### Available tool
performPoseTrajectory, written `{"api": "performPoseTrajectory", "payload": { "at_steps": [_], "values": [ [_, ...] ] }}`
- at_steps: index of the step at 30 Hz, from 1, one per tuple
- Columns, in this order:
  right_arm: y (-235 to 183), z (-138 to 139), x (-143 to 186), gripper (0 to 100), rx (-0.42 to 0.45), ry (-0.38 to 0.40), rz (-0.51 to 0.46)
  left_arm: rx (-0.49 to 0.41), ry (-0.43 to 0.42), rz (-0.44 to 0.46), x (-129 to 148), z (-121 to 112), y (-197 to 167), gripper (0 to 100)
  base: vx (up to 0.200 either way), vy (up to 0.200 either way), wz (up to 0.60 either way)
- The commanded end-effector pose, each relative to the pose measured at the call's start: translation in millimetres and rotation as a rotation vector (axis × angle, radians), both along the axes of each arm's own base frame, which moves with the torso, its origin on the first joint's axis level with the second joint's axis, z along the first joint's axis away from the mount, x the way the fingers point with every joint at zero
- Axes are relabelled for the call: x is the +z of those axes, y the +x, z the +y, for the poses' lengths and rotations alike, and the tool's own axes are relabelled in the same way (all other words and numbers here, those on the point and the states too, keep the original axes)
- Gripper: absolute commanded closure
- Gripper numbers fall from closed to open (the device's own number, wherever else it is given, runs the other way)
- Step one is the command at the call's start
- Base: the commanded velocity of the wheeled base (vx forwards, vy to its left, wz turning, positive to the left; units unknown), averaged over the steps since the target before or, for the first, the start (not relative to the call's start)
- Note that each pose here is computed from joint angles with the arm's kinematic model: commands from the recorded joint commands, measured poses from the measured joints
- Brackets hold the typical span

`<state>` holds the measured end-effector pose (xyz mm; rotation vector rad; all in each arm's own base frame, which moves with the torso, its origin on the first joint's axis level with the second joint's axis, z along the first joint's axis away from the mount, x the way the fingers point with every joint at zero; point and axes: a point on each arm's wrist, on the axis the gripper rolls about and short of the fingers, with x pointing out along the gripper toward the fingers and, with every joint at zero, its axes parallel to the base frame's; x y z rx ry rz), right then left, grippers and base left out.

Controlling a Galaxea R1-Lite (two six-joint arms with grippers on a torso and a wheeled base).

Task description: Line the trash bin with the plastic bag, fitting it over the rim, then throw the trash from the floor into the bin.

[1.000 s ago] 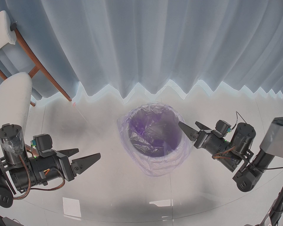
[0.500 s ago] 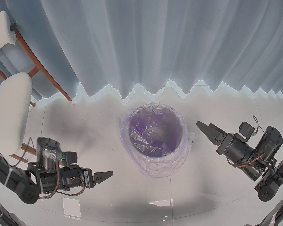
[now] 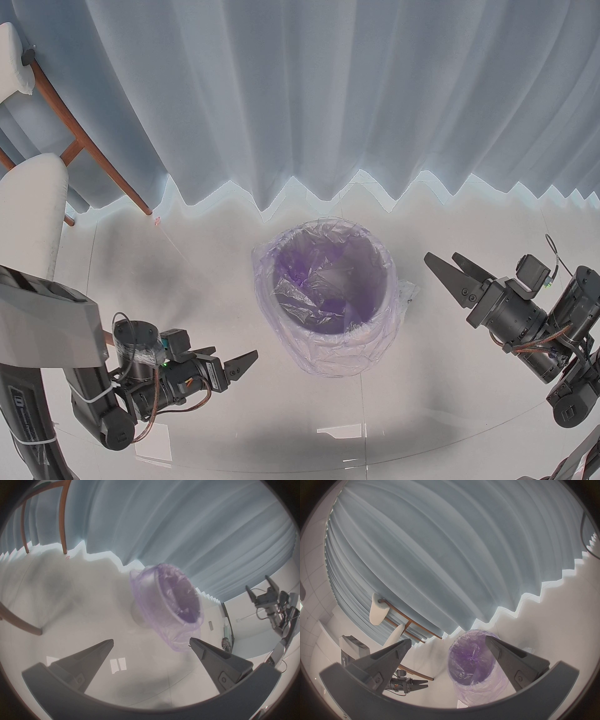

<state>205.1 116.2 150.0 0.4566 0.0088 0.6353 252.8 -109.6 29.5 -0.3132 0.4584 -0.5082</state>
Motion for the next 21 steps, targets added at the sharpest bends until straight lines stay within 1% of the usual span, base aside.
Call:
{"api": "performPoseTrajectory", "payload": {
  "at_steps": [1,4,8,12,13,14,16,18,21],
  "values": [
    [0.6,-0.1,-1.9,0,-0.004,-0.011,-0.009,0.041,0.075,0.106,-45.6,-7.3,6.1,0,0.000,0.000,0.00],
    [3.4,1.8,-8.0,0,-0.003,-0.023,0.015,0.067,0.080,0.101,-48.5,-6.1,10.9,0,0.000,0.000,0.00],
    [10.5,5.6,-27.3,0,-0.008,-0.064,0.084,0.065,0.070,0.091,-45.8,-7.9,11.8,0,0.000,0.000,0.00],
    [19.2,9.7,-41.2,0,-0.035,-0.088,0.129,0.079,0.042,0.059,-35.8,-8.0,15.6,0,0.000,0.000,0.00],
    [19.8,10.0,-41.8,0,-0.038,-0.090,0.130,0.081,0.037,0.056,-34.4,-8.0,15.6,0,-0.200,-0.200,0.00],
    [20.6,11.0,-42.8,0,-0.050,-0.092,0.132,0.086,0.005,0.058,-29.0,-8.1,14.5,0,-0.200,-0.200,0.00],
    [20.2,11.6,-41.8,0,-0.050,-0.090,0.128,0.090,-0.017,0.072,-28.4,-9.2,13.5,0,-0.200,-0.200,0.00],
    [19.1,11.4,-40.0,0,-0.049,-0.088,0.122,0.095,-0.011,0.082,-31.6,-9.5,13.4,0,-0.200,-0.200,0.00],
    [17.9,10.7,-36.9,0,-0.049,-0.083,0.110,0.097,0.011,0.122,-45.6,-9.5,13.7,0,-0.200,-0.200,0.00]
  ]
}}
